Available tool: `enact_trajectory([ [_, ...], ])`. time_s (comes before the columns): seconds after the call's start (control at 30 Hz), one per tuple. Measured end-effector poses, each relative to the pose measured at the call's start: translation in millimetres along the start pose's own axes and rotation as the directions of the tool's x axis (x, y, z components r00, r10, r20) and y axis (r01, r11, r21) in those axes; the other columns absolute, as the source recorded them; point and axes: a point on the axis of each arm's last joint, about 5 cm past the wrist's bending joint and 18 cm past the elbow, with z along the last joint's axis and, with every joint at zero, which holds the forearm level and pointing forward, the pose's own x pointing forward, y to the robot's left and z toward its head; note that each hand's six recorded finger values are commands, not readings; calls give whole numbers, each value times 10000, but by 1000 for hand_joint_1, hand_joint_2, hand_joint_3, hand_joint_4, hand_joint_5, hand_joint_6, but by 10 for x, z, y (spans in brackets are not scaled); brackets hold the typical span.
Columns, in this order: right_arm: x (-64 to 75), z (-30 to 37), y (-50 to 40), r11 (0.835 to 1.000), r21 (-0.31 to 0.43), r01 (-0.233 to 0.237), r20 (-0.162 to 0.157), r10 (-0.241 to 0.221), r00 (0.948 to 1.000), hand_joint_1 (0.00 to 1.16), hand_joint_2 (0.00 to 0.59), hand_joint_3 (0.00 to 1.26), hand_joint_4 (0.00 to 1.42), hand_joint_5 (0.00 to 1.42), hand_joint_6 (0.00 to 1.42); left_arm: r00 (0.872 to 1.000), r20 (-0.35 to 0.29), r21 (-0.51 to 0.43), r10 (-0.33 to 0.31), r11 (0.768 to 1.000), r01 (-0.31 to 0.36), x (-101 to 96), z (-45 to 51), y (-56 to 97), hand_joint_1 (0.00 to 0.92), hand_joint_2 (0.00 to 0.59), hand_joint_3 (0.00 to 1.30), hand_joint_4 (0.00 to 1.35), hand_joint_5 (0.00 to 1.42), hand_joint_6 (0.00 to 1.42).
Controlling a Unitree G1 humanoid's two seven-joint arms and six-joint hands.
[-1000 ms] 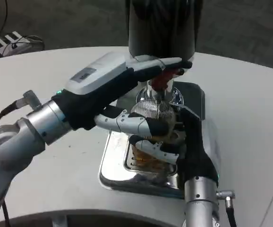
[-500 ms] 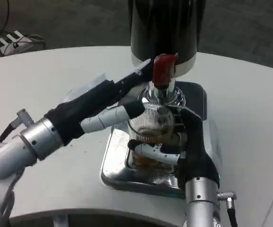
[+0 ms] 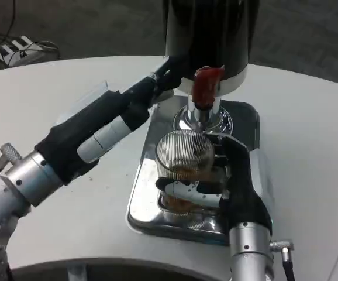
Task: Grasp the cup under the faucet to collect the drink, then remove the cup.
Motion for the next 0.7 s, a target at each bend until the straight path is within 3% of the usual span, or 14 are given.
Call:
enact_trajectory([
  [0.13, -60, 9, -15, 9999, 61, -152, -13, 152, 9999, 1027, 51, 1036, 1178, 1319, 1424, 9998, 56, -43, 170, 9998, -170, -70, 41, -6, 0, 31, 0, 0, 0, 0],
  [0.3, -177, 25, -114, 9995, 63, -306, 162, 305, 9994, 1030, 50, 1036, 1179, 1319, 1424, 9984, -417, 43, 372, 9993, -371, -246, 43, -13, 0, 31, 0, 0, 0, 0],
  [0.4, -256, 42, -191, 9989, 110, -466, 283, 463, 9985, 1030, 50, 1039, 1179, 1319, 1424, 9940, -1028, 582, 379, 9978, -320, -349, 23, -30, 0, 31, 0, 0, 0, 0],
  [0.53, -375, 50, -284, 9975, 197, -682, 202, 678, 9975, 1031, 50, 1043, 1179, 1319, 1424, 9843, -1698, 1240, 490, 9919, -279, -481, -24, -68, 0, 36, 0, 0, 0, 0],
  [0.6, -419, 59, -312, 9965, 257, -797, 163, 793, 9967, 1028, 50, 1044, 1179, 1319, 1424, 9803, -1936, 1847, 382, 9828, -18, -521, -31, -80, 0, 38, 0, 0, 0, 0],
  [0.7, -489, 81, -375, 9943, 279, -1025, 145, 1022, 9947, 1025, 49, 1045, 1179, 1319, 1424, 9781, -2082, 3112, 67, 9485, 598, -578, -31, -99, 0, 42, 0, 0, 0, 0],
])
